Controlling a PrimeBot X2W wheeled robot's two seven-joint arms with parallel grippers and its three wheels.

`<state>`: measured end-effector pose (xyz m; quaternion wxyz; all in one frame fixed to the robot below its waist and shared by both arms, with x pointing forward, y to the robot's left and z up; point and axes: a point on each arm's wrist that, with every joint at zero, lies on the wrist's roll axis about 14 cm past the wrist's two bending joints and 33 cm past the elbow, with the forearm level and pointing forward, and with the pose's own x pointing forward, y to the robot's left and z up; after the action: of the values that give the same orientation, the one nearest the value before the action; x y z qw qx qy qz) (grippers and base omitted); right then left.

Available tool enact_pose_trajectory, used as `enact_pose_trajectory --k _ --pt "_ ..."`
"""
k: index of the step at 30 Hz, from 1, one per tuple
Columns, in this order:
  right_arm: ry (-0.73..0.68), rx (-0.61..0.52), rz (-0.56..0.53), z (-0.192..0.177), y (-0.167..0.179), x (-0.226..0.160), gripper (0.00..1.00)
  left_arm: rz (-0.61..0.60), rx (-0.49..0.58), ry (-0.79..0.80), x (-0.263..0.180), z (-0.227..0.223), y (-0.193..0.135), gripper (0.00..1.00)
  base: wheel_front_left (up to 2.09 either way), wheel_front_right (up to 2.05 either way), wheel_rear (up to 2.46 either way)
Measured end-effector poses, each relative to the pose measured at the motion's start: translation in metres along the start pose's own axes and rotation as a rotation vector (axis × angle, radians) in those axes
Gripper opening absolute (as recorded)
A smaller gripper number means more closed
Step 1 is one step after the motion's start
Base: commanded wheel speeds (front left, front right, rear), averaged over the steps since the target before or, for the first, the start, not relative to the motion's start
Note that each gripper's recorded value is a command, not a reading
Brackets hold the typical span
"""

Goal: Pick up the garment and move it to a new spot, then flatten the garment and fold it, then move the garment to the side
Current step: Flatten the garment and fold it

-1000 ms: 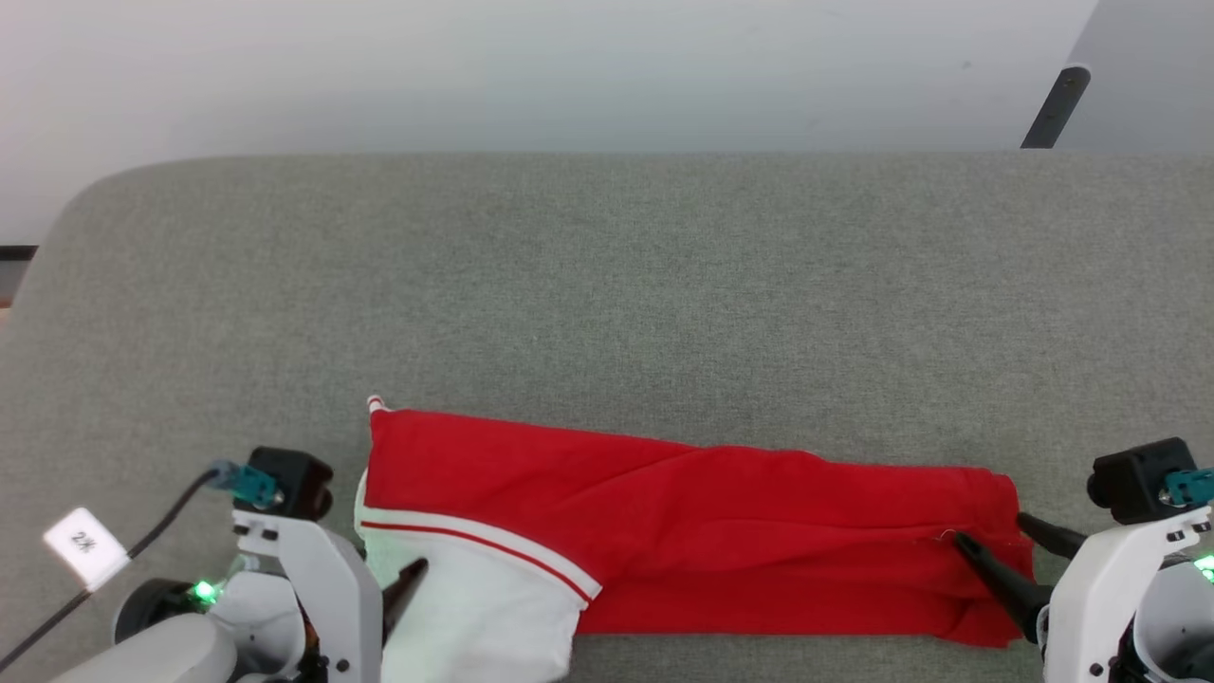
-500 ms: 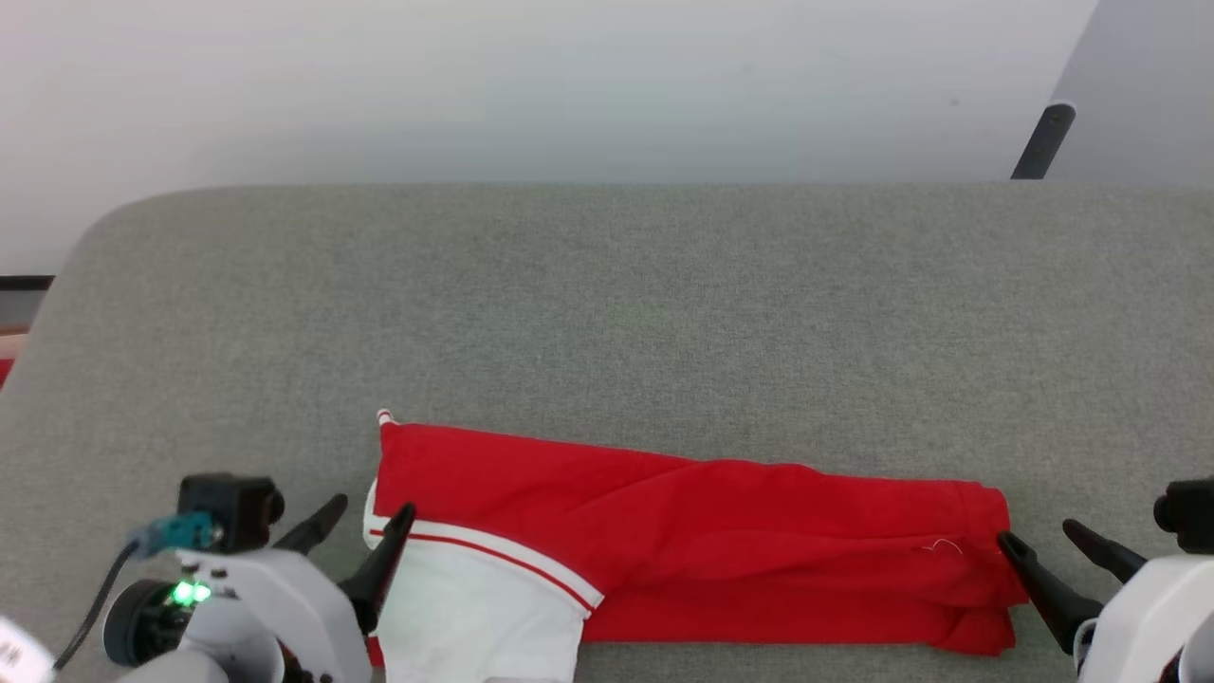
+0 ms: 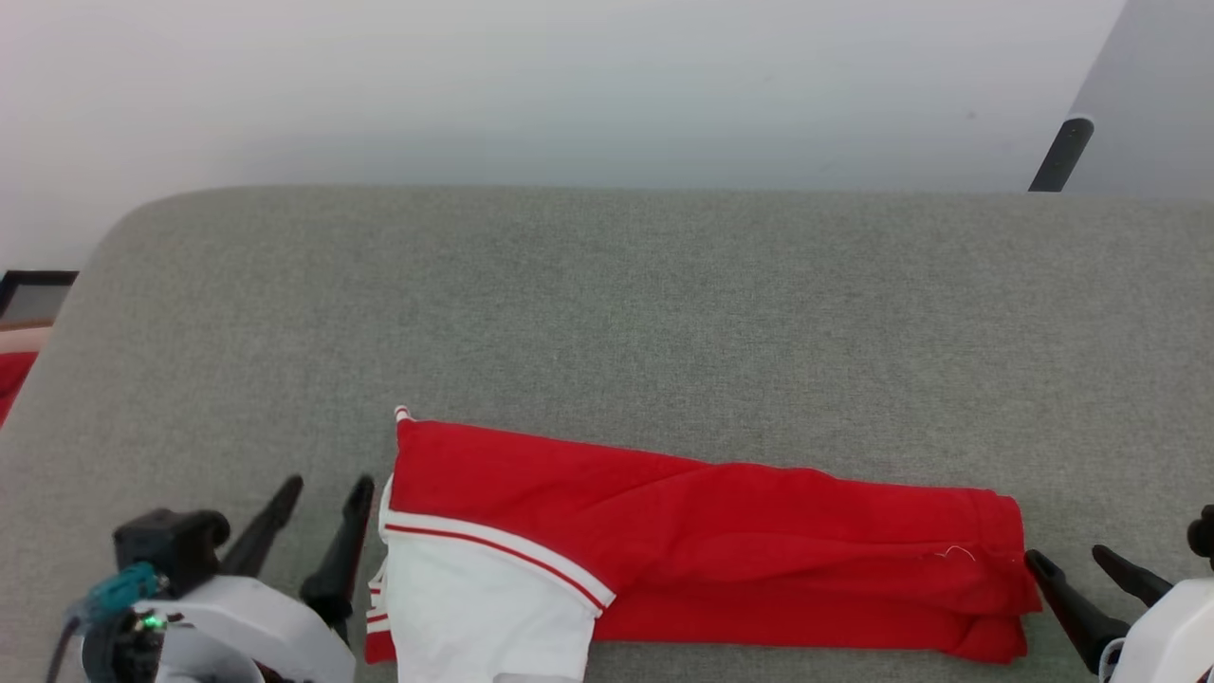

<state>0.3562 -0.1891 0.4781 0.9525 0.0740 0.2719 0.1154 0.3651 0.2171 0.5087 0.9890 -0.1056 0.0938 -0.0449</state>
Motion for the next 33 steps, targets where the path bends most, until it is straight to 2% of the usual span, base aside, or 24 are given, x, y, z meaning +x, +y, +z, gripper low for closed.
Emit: enact_pose_trajectory --k 10,20,24,32,33 --pt "0.101 0.028 -0.027 -0.009 -0.014 0.019 1.0 0.064 -0.04 -0.11 0.002 0.003 0.016 1.0 0.0 0.0 0.0" --pt "0.271 0.054 -0.013 -0.034 -0.016 0.056 1.0 0.096 -0.059 -0.098 0.011 -0.016 0.029 1.0 0.0 0.0 0.0" --pt "0.361 0.081 0.0 -0.055 -0.013 0.07 1.0 0.113 -0.057 -0.086 0.014 -0.023 0.035 1.0 0.0 0.0 0.0" --pt "0.445 0.088 0.036 -0.067 -0.006 0.091 1.0 0.145 -0.076 -0.081 0.016 -0.03 0.045 1.0 0.0 0.0 0.0" --pt "0.459 0.083 0.042 -0.068 -0.006 0.092 0.36 0.15 -0.081 -0.082 0.016 -0.03 0.046 1.0 0.0 0.0 0.0"
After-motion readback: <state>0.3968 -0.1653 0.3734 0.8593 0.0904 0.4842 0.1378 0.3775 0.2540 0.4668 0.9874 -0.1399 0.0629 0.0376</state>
